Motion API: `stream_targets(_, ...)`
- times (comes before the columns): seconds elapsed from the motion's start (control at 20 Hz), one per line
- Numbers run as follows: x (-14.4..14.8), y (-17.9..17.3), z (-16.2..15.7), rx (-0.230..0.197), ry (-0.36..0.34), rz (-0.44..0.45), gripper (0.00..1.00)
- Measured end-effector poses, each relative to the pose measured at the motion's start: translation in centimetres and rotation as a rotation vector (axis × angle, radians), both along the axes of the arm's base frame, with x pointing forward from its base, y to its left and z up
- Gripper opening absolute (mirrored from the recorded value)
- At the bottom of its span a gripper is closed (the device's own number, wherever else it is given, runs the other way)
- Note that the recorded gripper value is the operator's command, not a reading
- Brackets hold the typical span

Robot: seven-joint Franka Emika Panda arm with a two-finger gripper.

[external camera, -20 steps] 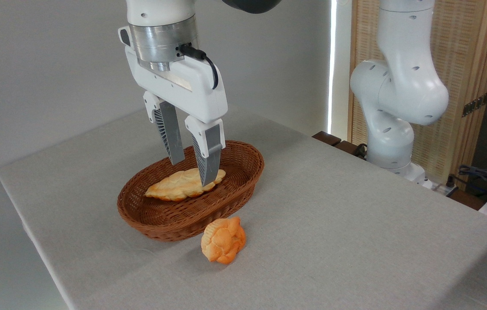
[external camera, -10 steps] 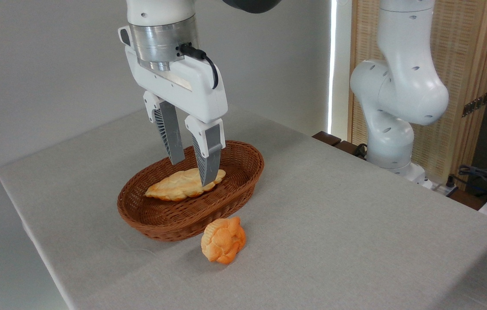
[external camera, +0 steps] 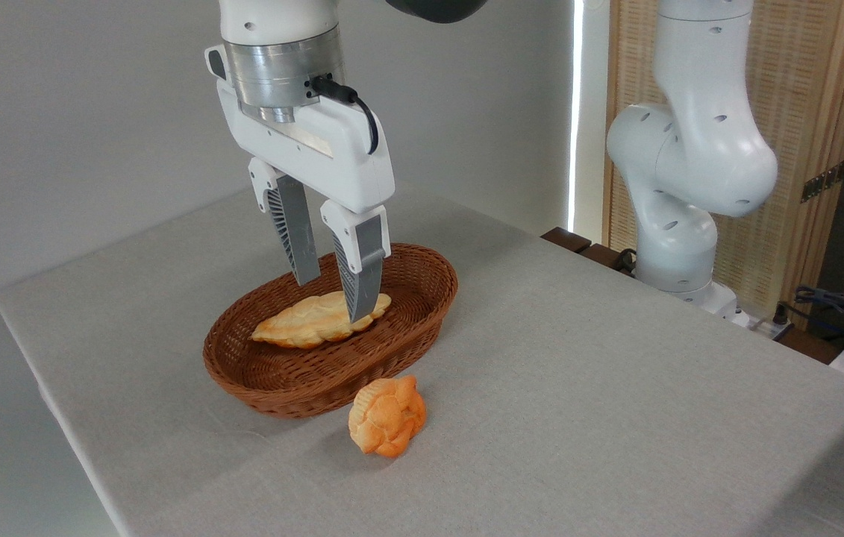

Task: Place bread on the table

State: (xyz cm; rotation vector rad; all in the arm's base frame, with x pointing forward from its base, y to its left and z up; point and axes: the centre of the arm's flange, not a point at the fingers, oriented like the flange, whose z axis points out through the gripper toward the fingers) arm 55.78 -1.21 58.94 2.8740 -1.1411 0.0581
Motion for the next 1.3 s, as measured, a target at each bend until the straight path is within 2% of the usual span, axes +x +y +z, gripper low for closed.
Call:
stream_targets(0.25,-0.1,-0.9,-0.1,0.000,0.005,-0.017,1.00)
stream_targets(0.45,-0.4,-1.6,-0.4,0.002,0.039,-0.030,1.00)
stream_targets(0.7,-0.7,-5.0,-1.7,0.007,0.081,-0.093,1.00)
stream_targets(0.9,-0.9,-9.0,-4.7,0.007,0.099,-0.159,1.00)
stream_targets(1.05,-1.8,-12.8,-8.2,0.007,0.108,-0.224,1.00)
stream_targets(1.2,-2.8,-15.1,-11.1,0.009,0.116,-0.281,1.00)
stream_targets(1.3,-3.2,-15.7,-12.5,-0.017,0.131,-0.319,1.00)
